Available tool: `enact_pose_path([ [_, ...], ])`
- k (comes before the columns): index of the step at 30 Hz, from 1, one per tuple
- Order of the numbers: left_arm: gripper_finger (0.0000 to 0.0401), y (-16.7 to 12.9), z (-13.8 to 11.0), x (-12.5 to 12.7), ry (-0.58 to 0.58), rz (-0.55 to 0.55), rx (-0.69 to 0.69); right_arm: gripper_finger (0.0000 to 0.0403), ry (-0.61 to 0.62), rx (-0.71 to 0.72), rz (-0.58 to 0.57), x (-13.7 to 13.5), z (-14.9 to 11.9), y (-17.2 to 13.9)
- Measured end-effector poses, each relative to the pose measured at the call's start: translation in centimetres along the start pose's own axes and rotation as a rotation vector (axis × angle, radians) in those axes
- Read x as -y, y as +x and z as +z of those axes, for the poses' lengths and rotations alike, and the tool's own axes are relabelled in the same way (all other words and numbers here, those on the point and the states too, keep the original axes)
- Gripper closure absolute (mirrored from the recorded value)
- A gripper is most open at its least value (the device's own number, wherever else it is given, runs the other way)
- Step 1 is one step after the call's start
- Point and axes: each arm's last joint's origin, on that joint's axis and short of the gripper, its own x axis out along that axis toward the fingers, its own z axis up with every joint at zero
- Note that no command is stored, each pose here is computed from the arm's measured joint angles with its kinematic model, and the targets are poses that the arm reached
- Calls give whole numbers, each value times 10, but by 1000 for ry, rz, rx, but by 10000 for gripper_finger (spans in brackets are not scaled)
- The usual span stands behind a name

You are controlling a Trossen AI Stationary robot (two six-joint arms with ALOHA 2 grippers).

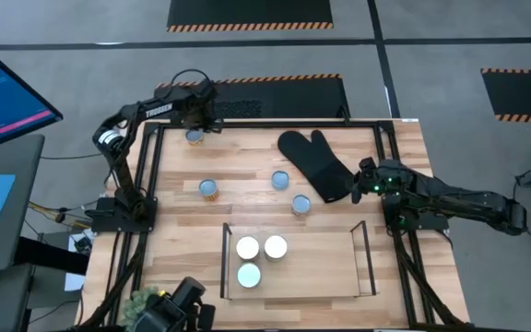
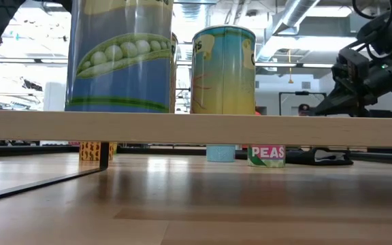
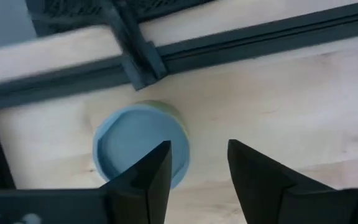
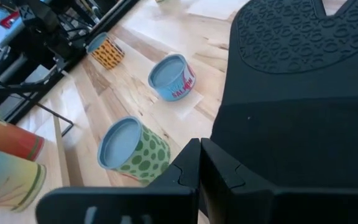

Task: Pick and place cans onto a shelf
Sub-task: Put the canned mushroom on the shelf

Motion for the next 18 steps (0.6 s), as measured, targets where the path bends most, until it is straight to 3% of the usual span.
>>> enact_pose_path([
  [4,255,5,1,1,-146,80,37,369,-2,-10,-7,1,-1,0],
  [18,255,6,-1,3,-174,61,17,369,-22,-19,-11,1,-2,0],
])
